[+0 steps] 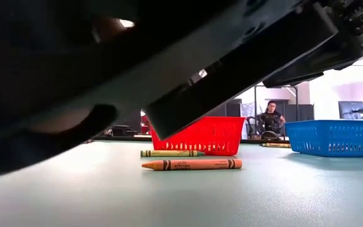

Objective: Sort crayons
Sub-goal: Put the orange crayon into the blue basket

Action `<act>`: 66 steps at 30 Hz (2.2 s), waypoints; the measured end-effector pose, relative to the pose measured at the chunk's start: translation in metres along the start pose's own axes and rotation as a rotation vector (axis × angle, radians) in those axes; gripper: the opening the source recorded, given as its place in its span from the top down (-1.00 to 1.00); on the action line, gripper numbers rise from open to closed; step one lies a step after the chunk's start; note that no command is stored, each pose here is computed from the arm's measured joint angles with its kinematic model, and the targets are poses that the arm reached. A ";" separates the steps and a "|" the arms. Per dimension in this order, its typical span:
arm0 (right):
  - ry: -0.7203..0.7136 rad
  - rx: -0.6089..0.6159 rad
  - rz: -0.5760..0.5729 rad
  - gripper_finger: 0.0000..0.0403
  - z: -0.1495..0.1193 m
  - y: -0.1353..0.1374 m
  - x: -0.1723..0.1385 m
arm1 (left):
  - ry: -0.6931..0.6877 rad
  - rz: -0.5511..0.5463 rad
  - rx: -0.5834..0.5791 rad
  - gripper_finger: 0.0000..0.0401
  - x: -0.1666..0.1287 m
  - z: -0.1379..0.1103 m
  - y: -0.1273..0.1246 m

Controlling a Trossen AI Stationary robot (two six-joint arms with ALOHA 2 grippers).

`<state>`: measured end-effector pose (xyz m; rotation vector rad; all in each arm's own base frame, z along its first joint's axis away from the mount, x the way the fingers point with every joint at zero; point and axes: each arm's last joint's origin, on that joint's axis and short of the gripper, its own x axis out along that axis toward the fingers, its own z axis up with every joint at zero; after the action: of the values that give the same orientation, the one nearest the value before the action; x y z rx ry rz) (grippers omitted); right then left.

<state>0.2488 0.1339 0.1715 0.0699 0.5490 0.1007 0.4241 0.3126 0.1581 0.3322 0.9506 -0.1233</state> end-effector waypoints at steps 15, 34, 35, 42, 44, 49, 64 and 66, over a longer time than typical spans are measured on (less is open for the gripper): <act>-0.005 0.012 0.007 0.60 0.000 0.001 0.000 | -0.025 -0.034 -0.123 0.44 0.002 -0.036 0.019; -0.001 0.033 0.025 0.59 0.001 0.001 0.000 | 0.270 -0.041 -0.134 0.66 -0.002 -0.041 0.002; -0.001 0.043 0.025 0.60 0.001 0.001 0.000 | 0.274 -0.041 -0.136 0.72 -0.002 -0.041 0.002; 0.002 0.072 0.049 0.60 -0.002 0.008 -0.003 | 0.277 -0.049 -0.153 0.94 -0.002 -0.044 0.002; 0.001 0.070 0.053 0.60 -0.001 0.009 -0.004 | 0.268 -0.057 -0.158 0.93 -0.004 -0.041 0.003; -0.028 0.057 0.065 0.60 0.006 0.009 -0.013 | 0.265 -0.073 -0.169 0.94 -0.016 -0.026 0.006; -0.070 -0.052 0.023 0.60 0.028 -0.011 -0.049 | 0.216 -0.494 -0.235 0.95 -0.081 0.049 -0.062; -0.081 -0.057 0.013 0.60 0.031 -0.015 -0.052 | 0.167 -0.528 -0.225 0.95 -0.089 0.065 -0.074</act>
<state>0.2220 0.1122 0.2233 0.0222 0.4643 0.1258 0.4048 0.2172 0.2486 -0.1246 1.1901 -0.4722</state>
